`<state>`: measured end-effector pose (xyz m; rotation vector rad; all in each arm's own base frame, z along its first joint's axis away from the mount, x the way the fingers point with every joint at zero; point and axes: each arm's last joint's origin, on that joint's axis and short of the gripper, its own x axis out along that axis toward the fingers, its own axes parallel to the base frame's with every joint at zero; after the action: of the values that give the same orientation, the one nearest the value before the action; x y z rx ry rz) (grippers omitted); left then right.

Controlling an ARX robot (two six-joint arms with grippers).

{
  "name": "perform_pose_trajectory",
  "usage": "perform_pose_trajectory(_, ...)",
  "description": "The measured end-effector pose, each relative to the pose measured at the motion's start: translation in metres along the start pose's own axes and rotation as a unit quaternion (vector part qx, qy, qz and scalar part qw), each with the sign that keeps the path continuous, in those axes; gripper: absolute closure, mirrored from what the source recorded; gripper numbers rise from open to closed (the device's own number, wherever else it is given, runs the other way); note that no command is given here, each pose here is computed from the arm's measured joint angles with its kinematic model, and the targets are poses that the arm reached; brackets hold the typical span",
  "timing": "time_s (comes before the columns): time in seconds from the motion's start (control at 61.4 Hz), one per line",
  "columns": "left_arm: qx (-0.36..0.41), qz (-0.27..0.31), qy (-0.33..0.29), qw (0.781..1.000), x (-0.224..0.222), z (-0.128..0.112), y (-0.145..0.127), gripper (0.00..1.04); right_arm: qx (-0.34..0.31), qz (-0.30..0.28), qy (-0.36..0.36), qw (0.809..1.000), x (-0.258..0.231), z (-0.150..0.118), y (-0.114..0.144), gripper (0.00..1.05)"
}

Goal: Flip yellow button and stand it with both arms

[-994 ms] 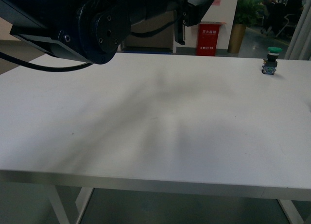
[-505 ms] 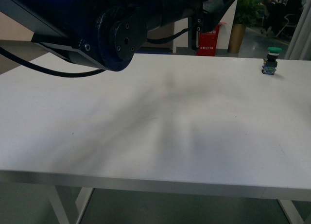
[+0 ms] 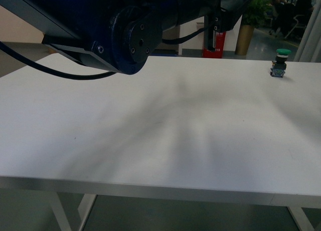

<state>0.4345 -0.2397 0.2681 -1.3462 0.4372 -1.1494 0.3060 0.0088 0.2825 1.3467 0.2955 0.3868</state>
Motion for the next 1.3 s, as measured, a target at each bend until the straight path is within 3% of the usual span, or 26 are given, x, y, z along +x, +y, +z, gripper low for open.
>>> perform_pose_trajectory(0.44,-0.001,-0.006,0.005,1.0,0.004,-0.007,0.0,0.68,0.001,0.03,-0.016,0.999,0.036,-0.004,0.011,0.07)
perform_pose_trajectory(0.489,-0.003,-0.007,0.005,1.0,0.004,-0.007,0.001,0.68,0.001,0.029,-0.016,0.999,0.037,-0.004,0.01,0.12)
perform_pose_trajectory(0.782,-0.012,-0.005,0.003,1.0,0.004,-0.006,0.003,0.69,-0.002,0.021,-0.012,1.0,0.039,-0.006,0.007,0.64)
perform_pose_trajectory(1.124,-0.001,0.028,-0.003,1.0,0.001,-0.005,0.003,0.69,0.002,0.009,-0.011,1.0,0.037,-0.003,0.002,0.66)
perform_pose_trajectory(1.206,0.034,0.053,-0.009,0.998,-0.009,-0.001,-0.003,0.49,-0.001,0.008,-0.009,1.0,0.035,-0.001,0.001,0.66)
perform_pose_trajectory(1.303,0.066,0.087,-0.025,0.994,-0.023,0.008,-0.007,0.34,-0.005,0.009,-0.017,1.0,0.032,0.004,0.002,0.66)
